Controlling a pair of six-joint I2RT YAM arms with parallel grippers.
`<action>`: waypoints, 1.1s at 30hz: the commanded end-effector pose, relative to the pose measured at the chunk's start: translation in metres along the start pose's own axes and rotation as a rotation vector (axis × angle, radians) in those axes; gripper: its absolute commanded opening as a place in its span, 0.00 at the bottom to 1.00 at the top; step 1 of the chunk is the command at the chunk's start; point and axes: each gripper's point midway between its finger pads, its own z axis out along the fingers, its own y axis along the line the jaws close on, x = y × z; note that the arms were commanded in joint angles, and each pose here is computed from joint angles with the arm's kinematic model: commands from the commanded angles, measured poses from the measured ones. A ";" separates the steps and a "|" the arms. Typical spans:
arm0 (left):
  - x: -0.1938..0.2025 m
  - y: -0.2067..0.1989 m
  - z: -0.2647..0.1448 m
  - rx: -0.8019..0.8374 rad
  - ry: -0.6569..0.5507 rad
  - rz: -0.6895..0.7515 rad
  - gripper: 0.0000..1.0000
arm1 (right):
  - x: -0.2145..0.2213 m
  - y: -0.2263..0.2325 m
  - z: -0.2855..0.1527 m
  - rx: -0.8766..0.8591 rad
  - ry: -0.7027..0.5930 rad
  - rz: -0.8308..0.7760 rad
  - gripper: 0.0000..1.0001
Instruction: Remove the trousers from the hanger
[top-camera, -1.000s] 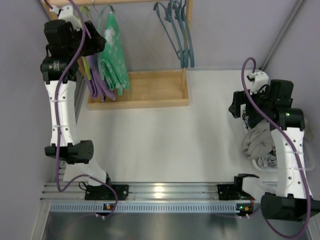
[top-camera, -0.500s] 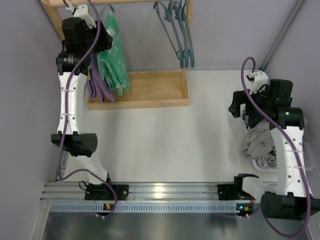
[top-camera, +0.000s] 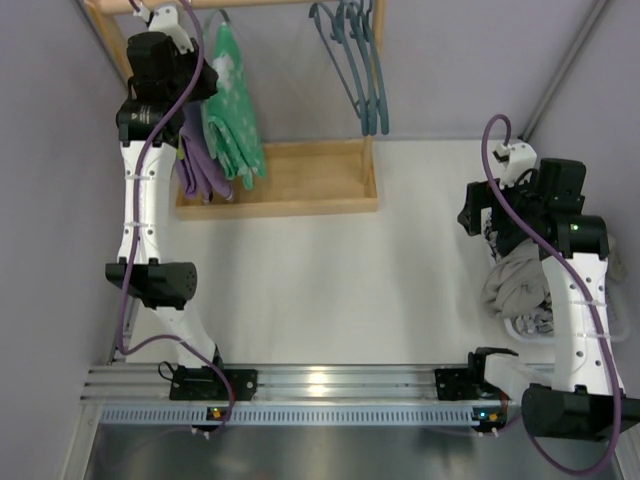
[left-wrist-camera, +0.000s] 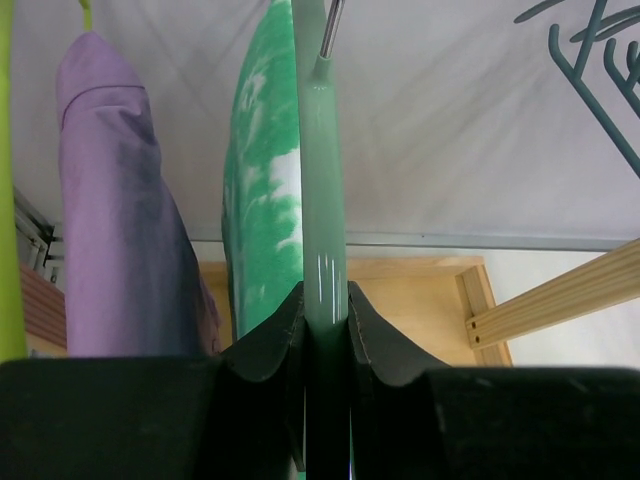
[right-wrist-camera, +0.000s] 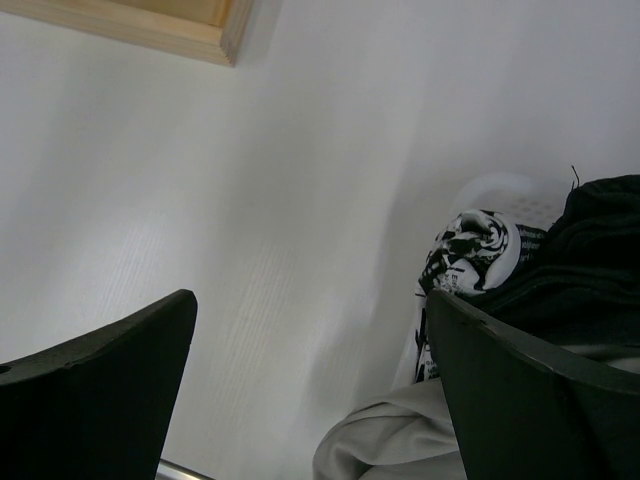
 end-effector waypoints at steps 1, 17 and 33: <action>-0.072 -0.021 -0.024 0.057 -0.239 0.001 0.00 | -0.029 0.005 -0.017 0.002 -0.108 -0.056 0.99; -0.158 -0.076 -0.107 0.252 -0.541 -0.008 0.00 | -0.070 0.008 -0.034 -0.003 -0.235 -0.119 0.99; -0.132 -0.091 -0.160 0.330 -0.496 -0.072 0.00 | -0.101 0.040 -0.045 -0.154 -0.375 -0.202 0.99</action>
